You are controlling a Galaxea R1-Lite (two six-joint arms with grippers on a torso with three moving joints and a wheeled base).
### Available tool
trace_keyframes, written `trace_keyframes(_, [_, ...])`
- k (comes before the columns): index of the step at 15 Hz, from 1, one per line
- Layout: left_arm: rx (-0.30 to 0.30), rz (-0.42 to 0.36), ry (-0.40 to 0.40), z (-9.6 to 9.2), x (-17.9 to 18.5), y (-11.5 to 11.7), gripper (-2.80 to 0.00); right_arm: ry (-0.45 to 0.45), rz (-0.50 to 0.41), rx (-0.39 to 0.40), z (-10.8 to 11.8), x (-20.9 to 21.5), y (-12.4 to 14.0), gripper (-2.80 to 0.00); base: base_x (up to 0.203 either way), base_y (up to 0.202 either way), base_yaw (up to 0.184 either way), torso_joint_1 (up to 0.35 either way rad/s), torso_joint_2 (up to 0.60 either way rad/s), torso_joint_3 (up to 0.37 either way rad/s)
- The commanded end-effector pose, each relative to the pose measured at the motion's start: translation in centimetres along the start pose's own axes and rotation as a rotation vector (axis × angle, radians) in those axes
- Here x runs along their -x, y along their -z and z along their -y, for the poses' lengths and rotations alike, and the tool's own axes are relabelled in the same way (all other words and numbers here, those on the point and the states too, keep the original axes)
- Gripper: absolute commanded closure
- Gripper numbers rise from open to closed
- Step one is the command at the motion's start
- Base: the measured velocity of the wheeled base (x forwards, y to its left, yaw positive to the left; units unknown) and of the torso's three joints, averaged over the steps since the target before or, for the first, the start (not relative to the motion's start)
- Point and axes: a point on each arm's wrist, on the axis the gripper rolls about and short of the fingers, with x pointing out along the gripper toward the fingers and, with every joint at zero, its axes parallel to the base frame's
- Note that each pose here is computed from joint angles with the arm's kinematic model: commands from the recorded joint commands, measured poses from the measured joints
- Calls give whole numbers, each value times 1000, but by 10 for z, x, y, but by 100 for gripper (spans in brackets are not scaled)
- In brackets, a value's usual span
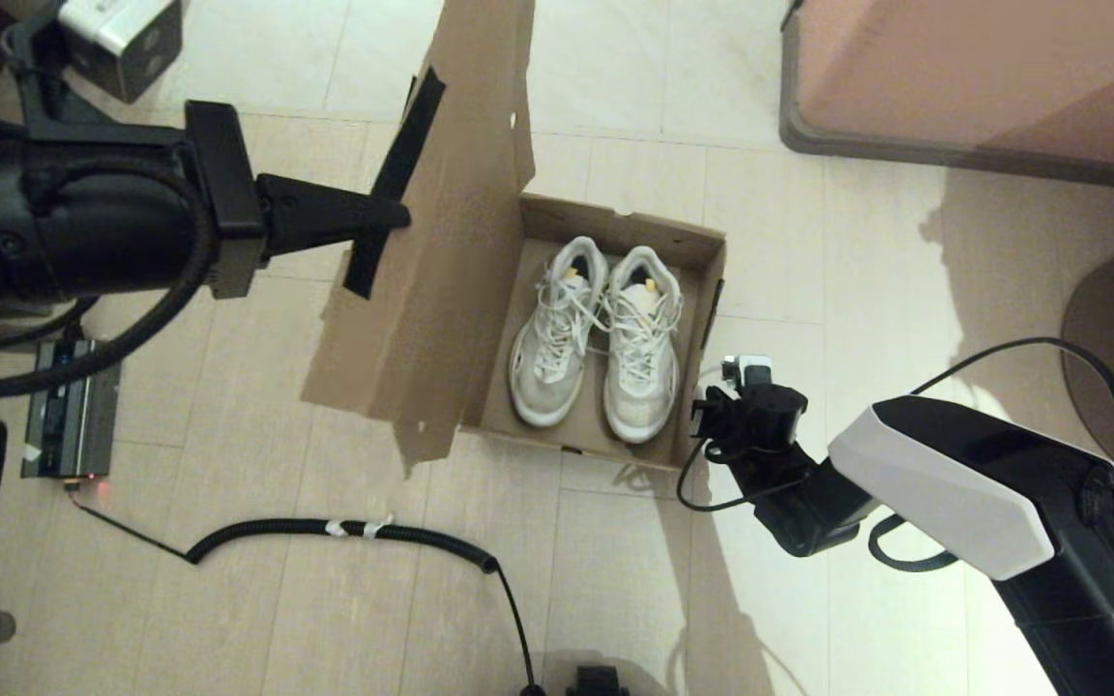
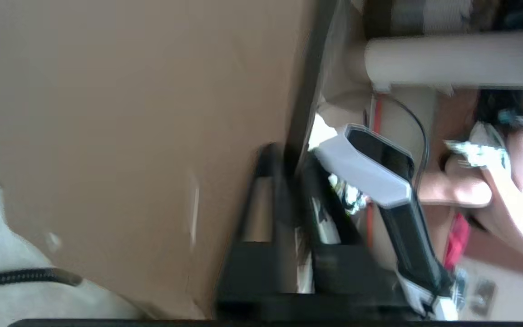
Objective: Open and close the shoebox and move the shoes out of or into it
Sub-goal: Close the shoe box
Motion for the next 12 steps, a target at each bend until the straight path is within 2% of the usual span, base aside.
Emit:
trace_keyframes(1, [8,-24,26,4,-5,5,-280,1,7,-3,0,0,-1,0,0,0,0,0,0,0])
trace_keyframes(4, [60,-69,69,11,-17,13,-280,1,6,-3,0,0,-1,0,0,0,0,0,0,0])
trace_keyframes(8, [97,-129,64,-4,-51,25,-280,15,10,-8,5,6,-13,0,0,0,0,0,0,0])
trace_keyframes(10, [101,-98,98,-7,-70,26,-280,26,-2,-13,12,17,-25,0,0,0,0,0,0,0])
trace_keyframes(12, [128,-65,142,-5,-88,27,-280,83,-32,-6,33,37,-40,0,0,0,0,0,0,0])
